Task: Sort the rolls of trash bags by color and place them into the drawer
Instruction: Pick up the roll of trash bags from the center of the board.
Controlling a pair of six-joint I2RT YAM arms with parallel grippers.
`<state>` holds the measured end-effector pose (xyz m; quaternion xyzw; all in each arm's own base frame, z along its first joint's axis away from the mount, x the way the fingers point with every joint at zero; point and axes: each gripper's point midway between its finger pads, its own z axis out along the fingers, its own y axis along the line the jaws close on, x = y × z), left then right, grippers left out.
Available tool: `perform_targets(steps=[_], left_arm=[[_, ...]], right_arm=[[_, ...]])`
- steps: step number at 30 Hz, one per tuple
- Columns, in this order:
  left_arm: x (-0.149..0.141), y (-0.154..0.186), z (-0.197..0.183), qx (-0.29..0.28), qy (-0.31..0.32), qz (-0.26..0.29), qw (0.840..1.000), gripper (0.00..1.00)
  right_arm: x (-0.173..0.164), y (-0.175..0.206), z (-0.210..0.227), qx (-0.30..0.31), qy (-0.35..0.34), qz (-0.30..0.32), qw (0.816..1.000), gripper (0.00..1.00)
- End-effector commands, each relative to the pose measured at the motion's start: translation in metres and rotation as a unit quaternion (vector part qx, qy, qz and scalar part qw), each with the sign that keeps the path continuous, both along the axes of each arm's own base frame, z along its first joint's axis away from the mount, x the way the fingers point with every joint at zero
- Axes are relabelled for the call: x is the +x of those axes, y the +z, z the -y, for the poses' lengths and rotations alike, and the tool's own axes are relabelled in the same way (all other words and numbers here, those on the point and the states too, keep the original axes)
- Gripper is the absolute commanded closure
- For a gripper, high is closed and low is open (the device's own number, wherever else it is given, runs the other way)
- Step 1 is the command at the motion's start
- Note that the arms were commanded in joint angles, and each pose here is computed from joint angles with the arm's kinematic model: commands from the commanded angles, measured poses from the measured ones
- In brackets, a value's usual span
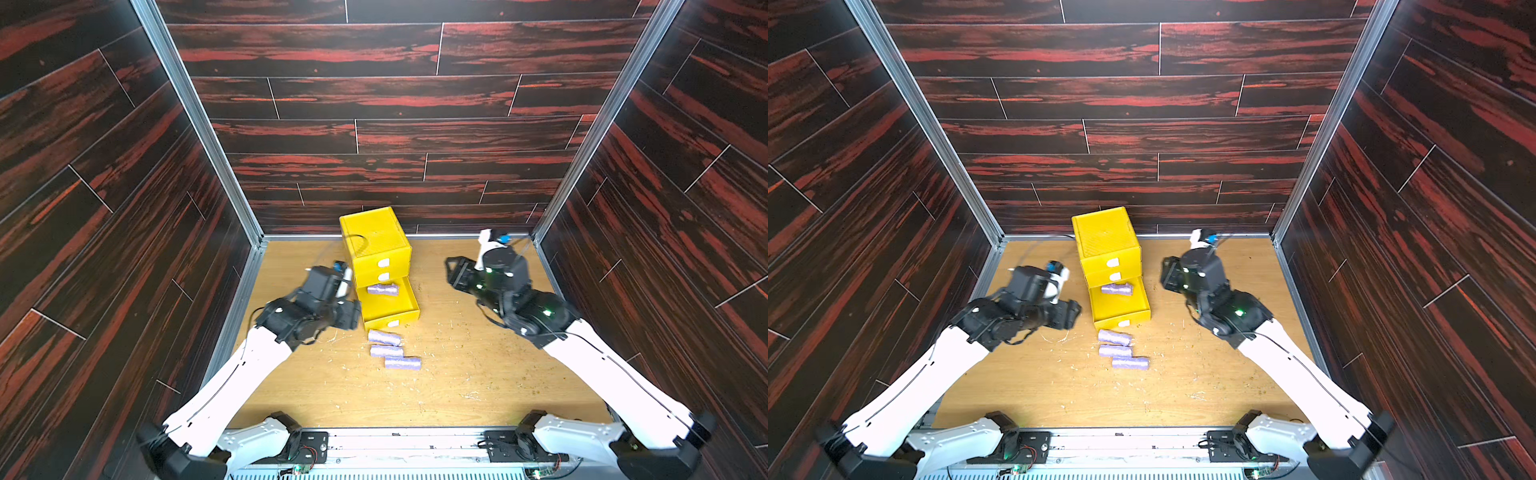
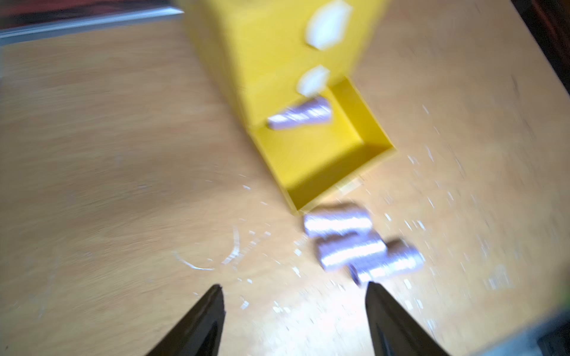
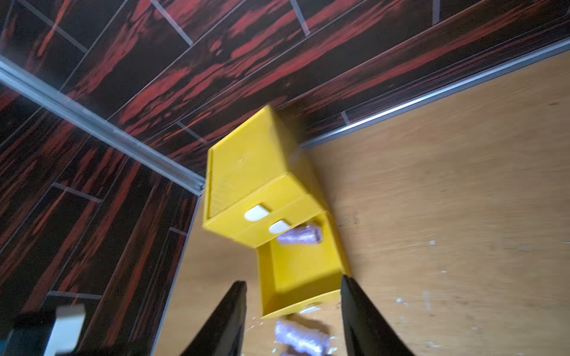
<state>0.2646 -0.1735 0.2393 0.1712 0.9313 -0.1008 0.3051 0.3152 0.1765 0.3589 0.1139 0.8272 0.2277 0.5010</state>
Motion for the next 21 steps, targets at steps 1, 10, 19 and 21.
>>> perform_targets(steps=[1,10,19,21], left_arm=[[-0.043,-0.030,0.002,0.121,-0.085,-0.086,0.985,0.25],[-0.084,-0.063,0.080,0.207,-0.320,-0.134,0.915,0.32],[-0.081,-0.117,0.120,0.227,-0.413,-0.142,0.870,0.38],[-0.080,-0.134,0.125,0.235,-0.416,-0.161,0.864,0.39]], right_arm=[[-0.007,-0.018,0.056,-0.064,-0.081,-0.027,0.994,0.40],[-0.010,-0.023,0.103,-0.062,-0.135,-0.022,0.989,0.35],[-0.009,-0.036,0.117,-0.060,-0.141,-0.026,0.988,0.34],[-0.008,-0.039,0.118,-0.063,-0.138,-0.029,0.988,0.34]])
